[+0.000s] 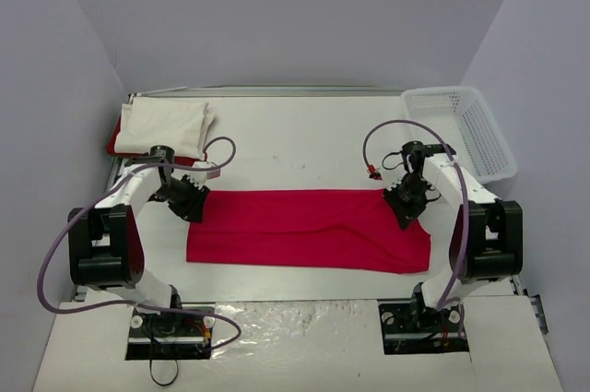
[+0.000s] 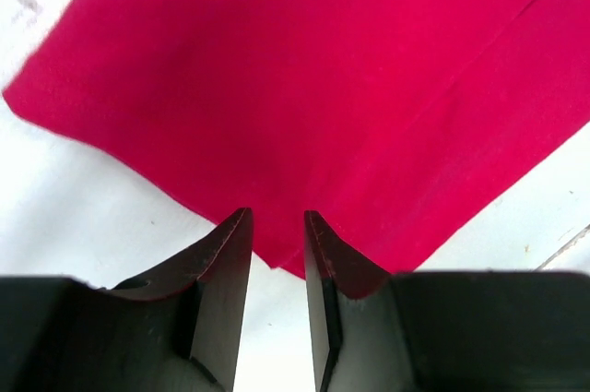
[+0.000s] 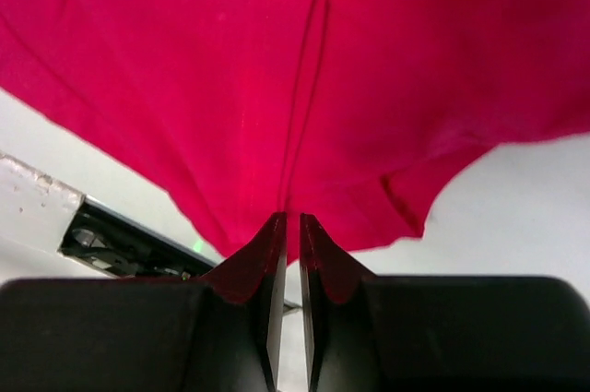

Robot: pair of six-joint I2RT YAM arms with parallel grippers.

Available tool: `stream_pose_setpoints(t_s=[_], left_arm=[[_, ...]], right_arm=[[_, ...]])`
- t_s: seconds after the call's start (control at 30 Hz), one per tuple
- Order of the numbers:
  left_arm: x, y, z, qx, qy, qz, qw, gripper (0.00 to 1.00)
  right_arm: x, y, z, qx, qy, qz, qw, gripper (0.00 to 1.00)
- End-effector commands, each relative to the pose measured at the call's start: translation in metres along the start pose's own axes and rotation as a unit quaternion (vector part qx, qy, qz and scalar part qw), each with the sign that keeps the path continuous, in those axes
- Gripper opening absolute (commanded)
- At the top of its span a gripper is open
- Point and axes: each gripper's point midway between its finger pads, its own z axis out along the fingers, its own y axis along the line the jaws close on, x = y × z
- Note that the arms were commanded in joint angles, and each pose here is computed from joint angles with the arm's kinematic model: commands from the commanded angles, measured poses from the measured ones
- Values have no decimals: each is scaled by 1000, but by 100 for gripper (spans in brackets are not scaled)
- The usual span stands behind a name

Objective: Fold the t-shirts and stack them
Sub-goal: Fold the other side of the tshirt into a rectangle

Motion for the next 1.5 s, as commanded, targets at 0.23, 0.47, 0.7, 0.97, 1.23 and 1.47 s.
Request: stream_pose_setpoints(t_s=[0.23, 0.47, 0.7, 0.97, 1.23, 1.47], left_arm=[[-21, 9, 1, -18, 2, 21, 1000, 27], [-18, -1, 9, -10, 6, 26, 1000, 27], [-17, -3, 6, -12, 6, 27, 1000, 27], [-15, -6, 7, -9, 4, 24, 1000, 27], [-15, -7, 7, -8, 3, 23, 1000, 26], [-16, -9, 7, -5, -1, 22, 1000, 25]], right_arm=[[-23, -6, 9, -45, 15, -8, 999, 28], [-53, -8, 13, -77, -6, -10, 997, 33], [-62, -2, 29, -110, 4, -20, 994, 36], [-68, 7, 40, -136, 10, -27, 990, 38], [-64, 10, 40, -136, 13, -30, 990, 10], [-62, 15, 25, -122, 0, -31, 992, 0]])
